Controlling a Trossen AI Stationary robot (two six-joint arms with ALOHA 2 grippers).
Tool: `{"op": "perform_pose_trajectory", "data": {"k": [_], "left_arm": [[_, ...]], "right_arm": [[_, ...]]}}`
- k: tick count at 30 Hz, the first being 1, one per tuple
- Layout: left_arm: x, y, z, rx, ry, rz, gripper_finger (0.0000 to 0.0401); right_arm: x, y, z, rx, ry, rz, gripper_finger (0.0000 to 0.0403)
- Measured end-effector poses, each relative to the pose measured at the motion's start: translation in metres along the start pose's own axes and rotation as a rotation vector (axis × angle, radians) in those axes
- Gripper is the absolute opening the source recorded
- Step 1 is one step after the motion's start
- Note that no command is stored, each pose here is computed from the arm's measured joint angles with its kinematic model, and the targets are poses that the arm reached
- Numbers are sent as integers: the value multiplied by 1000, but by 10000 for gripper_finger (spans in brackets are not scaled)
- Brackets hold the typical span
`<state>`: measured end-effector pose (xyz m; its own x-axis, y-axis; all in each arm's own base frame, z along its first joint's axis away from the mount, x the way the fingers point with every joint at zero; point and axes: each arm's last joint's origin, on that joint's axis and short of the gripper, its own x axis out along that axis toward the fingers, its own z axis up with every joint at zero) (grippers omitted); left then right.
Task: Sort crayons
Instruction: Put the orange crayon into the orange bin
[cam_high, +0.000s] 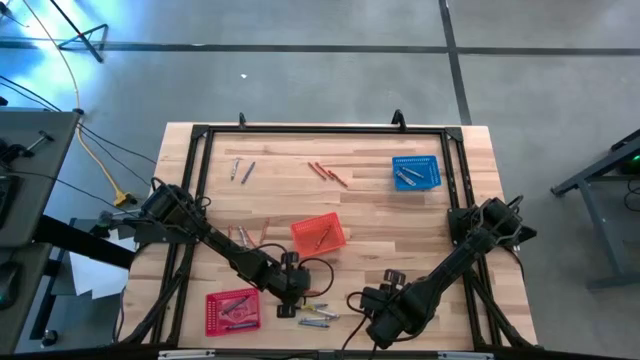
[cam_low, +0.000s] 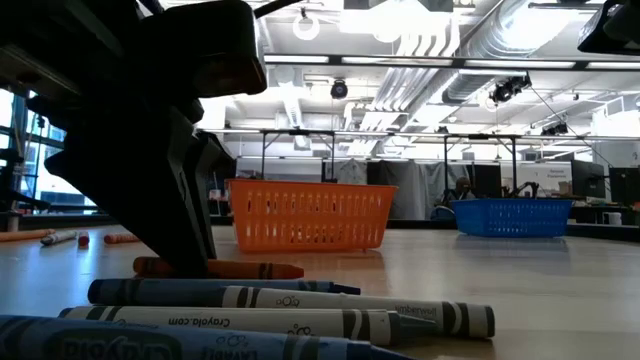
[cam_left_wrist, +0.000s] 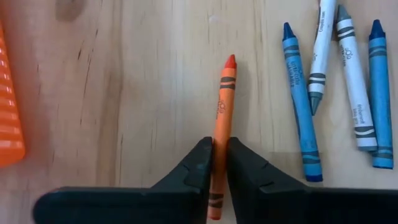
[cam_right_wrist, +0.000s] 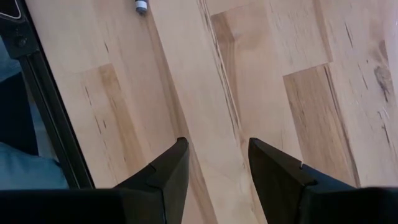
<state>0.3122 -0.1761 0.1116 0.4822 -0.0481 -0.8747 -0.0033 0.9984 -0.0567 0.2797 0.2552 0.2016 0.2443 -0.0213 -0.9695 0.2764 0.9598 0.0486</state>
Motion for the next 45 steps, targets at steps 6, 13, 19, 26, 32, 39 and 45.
{"op": "perform_pose_trajectory", "data": {"k": [6,13,19,26,32,39,45], "left_arm": [[0,-2,-1,-30,-7,-13,5],[-6,-15,8,-18,-24,-32,1],[-18,-28,23,46,-9,-36,0],[-31,-36,37,59,-32,-29,1],[-49,-50,52,84,-119,53,1],[-87,-63,60,160,-184,221,1],[-113,-61,60,175,-253,311,1]], "right_arm": [[0,0,0,-1,0,-1,161],[0,0,0,-4,1,-1,161],[0,-1,0,-5,4,-6,161],[0,-3,-2,-10,18,-29,161],[0,-6,-4,-25,38,-60,161],[-1,-9,-6,-65,61,-95,161],[0,-14,-1,-105,58,-120,161]]}}
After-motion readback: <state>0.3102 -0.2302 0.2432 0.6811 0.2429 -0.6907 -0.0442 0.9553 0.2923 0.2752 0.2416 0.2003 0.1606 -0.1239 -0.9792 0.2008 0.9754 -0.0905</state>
